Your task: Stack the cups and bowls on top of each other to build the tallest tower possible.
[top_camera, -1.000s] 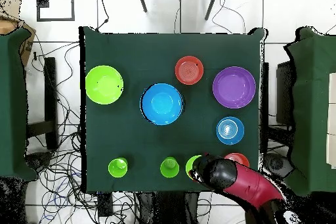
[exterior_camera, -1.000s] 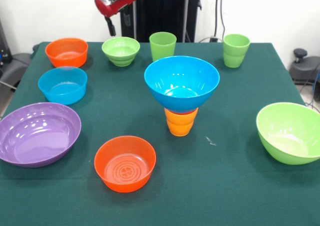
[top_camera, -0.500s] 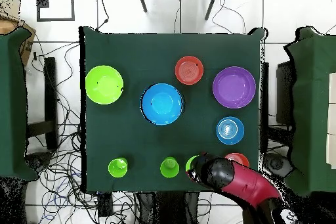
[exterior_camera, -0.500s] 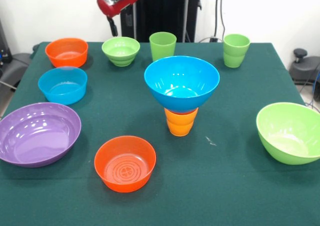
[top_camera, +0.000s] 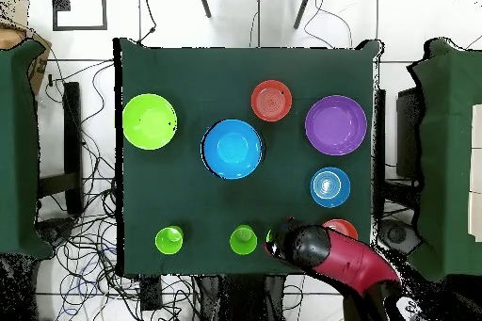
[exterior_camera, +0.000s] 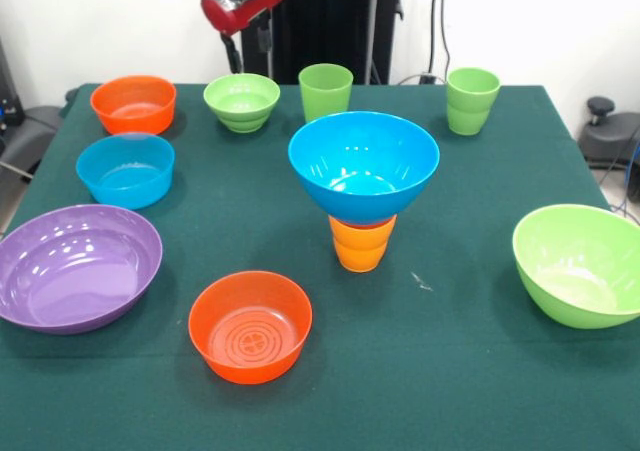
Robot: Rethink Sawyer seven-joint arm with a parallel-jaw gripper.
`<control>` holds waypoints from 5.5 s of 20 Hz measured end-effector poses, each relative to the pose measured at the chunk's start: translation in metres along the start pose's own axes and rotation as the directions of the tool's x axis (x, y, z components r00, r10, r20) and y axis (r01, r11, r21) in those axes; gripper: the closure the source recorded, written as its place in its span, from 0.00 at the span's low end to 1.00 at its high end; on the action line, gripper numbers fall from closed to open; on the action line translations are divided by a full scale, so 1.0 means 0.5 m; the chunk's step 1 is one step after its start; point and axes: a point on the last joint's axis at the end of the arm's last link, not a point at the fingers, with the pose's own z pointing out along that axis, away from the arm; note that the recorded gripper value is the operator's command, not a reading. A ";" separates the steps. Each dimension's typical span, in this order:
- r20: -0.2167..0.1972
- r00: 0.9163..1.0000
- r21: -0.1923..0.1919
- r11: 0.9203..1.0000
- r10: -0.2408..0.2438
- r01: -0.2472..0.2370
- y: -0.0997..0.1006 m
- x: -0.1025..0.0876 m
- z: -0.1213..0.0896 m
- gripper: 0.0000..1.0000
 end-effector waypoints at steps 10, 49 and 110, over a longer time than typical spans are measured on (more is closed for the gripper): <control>-0.004 1.000 0.002 1.000 -0.023 0.023 0.010 -0.018 0.001 0.00; 0.042 0.984 -0.012 0.985 -0.174 0.175 0.076 -0.152 0.064 0.00; -0.025 0.997 -0.051 0.996 -0.078 0.077 0.111 -0.101 0.144 0.00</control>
